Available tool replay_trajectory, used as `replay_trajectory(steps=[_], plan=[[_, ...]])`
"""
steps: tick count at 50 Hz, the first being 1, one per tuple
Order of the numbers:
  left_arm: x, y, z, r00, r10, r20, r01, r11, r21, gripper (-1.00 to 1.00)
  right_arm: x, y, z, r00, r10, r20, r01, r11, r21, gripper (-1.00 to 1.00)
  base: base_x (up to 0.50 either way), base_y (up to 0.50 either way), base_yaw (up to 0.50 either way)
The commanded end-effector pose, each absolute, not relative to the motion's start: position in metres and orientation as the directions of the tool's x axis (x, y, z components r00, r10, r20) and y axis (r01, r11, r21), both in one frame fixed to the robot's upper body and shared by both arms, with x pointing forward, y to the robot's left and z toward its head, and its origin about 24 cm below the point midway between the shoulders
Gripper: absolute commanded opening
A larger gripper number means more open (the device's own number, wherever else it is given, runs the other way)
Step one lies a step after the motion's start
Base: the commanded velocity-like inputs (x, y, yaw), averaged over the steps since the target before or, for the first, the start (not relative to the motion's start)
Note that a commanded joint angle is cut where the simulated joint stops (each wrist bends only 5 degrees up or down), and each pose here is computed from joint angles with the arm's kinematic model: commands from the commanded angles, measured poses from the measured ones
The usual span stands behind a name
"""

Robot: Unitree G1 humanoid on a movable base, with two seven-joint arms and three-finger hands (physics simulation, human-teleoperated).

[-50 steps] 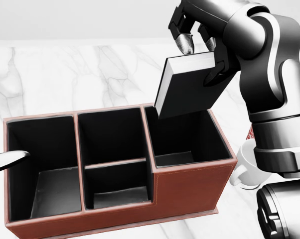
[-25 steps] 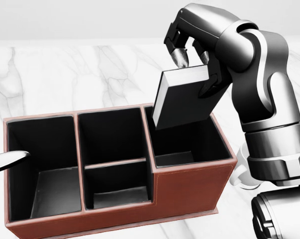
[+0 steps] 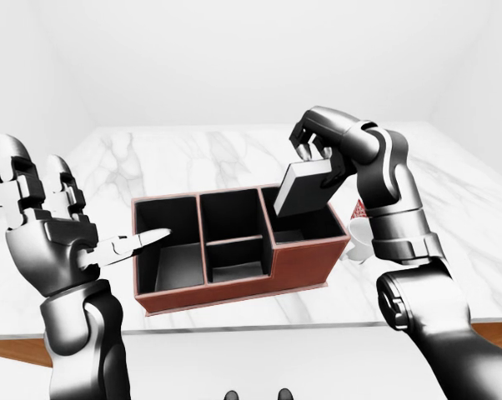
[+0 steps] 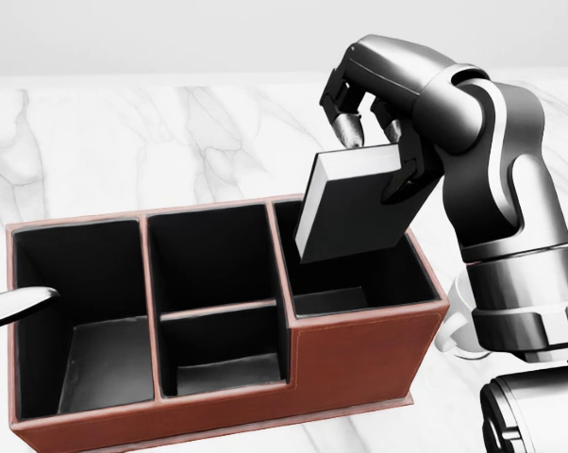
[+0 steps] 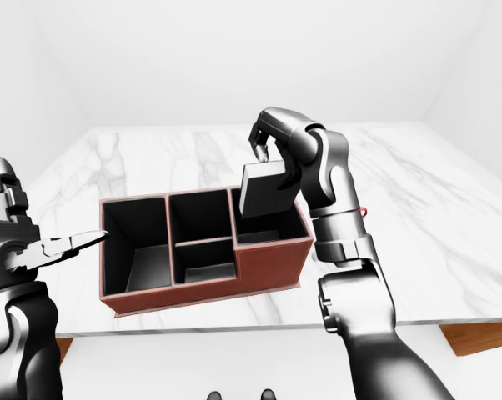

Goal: Pick up the book and place it in the right compartment of the caddy.

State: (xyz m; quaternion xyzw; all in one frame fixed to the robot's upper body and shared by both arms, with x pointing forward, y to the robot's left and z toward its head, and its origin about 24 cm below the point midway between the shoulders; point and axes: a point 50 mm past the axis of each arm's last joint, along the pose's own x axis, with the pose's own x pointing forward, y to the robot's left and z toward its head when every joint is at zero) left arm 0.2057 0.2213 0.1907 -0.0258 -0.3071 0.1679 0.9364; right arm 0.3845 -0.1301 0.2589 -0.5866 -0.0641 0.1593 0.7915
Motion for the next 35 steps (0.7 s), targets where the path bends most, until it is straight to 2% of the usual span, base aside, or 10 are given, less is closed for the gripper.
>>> replay_trajectory(steps=[1,35], plan=[[0.206,0.221,0.189,0.759,0.330,0.561,-0.299,0.942,-0.150,1.00,0.384,-0.132,0.259,0.943,0.324,-0.080,-0.173,0.270,-0.947,-1.00,0.00,0.00,0.00],[0.207,0.220,0.189,0.761,0.328,0.560,-0.297,0.943,-0.149,1.00,0.387,-0.134,0.233,0.931,0.332,-0.154,-0.259,0.299,-0.918,-1.00,0.00,0.00,0.00]])
